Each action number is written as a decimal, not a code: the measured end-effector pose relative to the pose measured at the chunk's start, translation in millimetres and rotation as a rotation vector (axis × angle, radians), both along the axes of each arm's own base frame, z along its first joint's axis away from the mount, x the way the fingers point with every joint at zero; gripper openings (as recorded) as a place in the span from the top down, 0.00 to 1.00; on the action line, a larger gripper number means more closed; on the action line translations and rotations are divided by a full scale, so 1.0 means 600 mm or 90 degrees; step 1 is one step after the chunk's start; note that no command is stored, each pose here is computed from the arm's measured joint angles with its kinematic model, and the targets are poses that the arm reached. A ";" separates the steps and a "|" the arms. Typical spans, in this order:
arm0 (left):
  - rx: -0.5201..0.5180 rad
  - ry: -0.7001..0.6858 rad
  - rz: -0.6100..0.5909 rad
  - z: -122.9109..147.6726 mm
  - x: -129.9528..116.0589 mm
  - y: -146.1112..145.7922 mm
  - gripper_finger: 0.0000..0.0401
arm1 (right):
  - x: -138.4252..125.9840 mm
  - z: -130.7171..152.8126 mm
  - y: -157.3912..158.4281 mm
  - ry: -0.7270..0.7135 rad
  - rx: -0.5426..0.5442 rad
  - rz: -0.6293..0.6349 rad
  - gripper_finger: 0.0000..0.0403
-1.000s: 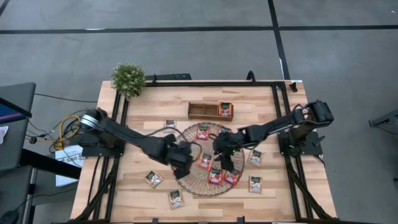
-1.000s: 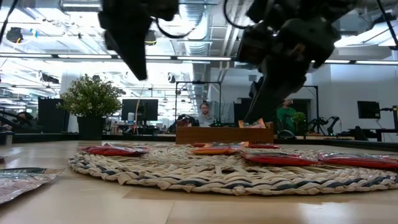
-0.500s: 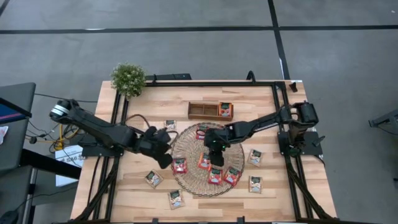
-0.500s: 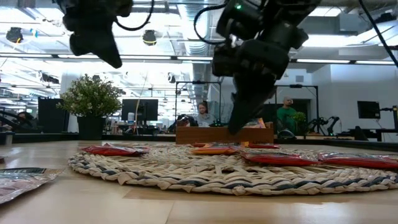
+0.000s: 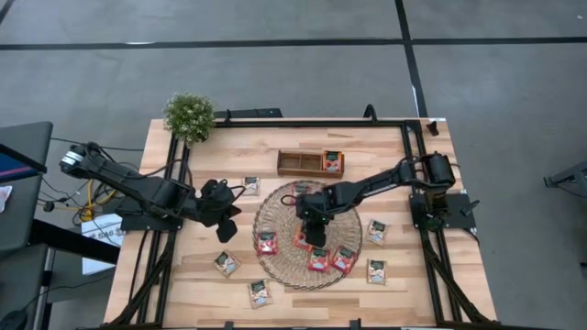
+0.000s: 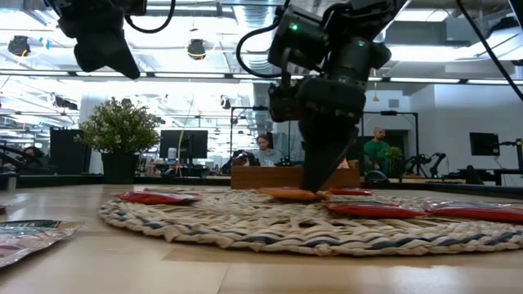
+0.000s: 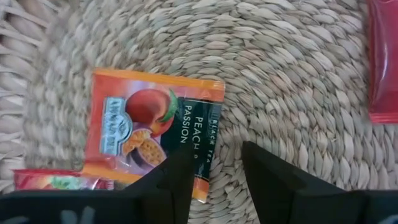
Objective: Pick & Place Tea
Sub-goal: Put the orange tea bag into the right section of the wooden organizer
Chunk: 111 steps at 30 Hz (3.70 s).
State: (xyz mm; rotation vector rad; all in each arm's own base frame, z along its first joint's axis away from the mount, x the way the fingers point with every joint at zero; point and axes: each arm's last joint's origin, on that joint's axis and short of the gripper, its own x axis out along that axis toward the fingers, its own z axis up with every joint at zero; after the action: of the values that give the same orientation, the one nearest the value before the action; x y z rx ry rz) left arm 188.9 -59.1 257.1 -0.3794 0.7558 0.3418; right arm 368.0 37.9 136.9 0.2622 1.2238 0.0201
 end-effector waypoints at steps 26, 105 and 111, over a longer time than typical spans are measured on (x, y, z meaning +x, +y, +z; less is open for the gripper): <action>0.026 -0.001 -0.009 0.001 0.000 0.001 1.00 | -0.011 -0.002 0.012 0.034 -0.056 -0.019 0.98; 0.030 -0.015 -0.011 0.004 0.003 0.001 1.00 | -0.046 0.042 -0.147 0.319 -0.712 0.039 1.00; 0.032 -0.014 -0.013 0.004 0.003 0.001 1.00 | -0.043 0.041 -0.144 0.306 -0.713 0.035 1.00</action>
State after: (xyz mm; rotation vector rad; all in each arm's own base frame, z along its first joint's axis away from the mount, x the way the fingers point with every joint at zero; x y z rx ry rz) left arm 190.5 -58.8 259.4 -0.3274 0.7276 0.3363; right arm 342.3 -48.7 161.6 -0.7843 1.5317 -0.6967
